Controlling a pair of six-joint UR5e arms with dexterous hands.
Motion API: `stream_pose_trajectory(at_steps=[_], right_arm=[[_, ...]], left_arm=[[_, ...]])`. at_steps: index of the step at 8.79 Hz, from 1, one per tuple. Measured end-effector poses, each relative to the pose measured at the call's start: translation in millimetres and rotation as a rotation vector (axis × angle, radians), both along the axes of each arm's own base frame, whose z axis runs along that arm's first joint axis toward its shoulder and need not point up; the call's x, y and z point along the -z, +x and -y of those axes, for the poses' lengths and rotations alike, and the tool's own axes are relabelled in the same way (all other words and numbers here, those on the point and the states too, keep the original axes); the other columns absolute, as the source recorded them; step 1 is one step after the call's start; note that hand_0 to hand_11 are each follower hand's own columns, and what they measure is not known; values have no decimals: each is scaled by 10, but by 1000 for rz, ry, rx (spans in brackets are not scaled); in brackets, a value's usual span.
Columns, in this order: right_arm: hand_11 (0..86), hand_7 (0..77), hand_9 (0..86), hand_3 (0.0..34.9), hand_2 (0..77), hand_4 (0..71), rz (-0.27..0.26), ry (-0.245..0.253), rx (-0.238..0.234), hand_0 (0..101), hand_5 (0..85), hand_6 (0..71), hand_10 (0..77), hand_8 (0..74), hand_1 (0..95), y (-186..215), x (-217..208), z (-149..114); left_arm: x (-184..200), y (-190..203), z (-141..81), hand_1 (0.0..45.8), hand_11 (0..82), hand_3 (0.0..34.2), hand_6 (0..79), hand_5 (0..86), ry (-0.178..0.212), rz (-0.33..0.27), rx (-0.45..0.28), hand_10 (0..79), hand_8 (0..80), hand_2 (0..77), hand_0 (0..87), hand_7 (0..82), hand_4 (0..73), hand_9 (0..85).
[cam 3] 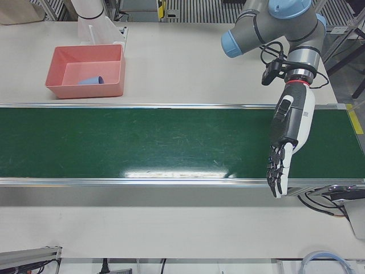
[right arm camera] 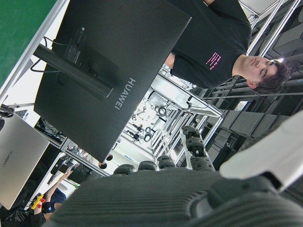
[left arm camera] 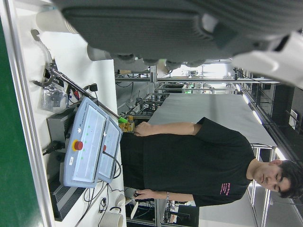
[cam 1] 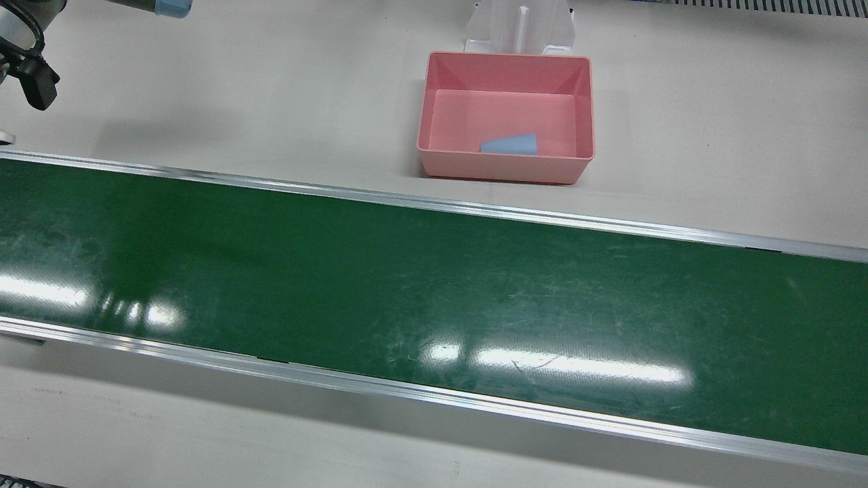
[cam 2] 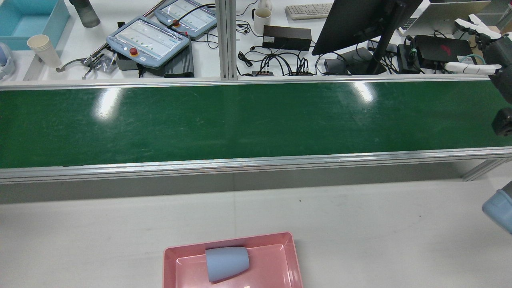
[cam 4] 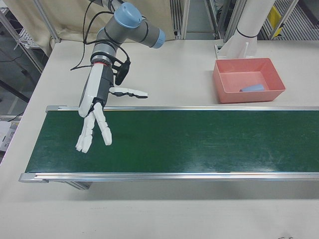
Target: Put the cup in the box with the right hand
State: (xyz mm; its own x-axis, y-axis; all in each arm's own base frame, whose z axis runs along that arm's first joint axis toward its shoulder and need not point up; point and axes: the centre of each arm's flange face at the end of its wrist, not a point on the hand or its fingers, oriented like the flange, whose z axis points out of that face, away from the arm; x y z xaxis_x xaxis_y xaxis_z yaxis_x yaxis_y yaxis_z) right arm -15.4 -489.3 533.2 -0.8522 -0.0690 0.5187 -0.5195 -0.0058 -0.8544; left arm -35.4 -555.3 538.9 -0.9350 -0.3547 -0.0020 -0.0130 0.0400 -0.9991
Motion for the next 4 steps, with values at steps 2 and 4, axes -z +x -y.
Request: stream_pose_trajectory(at_steps=[2,4], right_arm=[[5,33,5,0,16,0,15,-17,0,192,11,16,5,5,33,37,-91,-57],[5,33,5,0,16,0,27,-11,1,206,11,16,0,5,33,41,-68,-67]], left_arm=[[1,0,-1,5,0,0,0,5,0,0,0,0,0,11,0,5,11,0],[-1,0,-1,5,0,0,0,5,-1,0,0,0,0,11,0,5,11,0]])
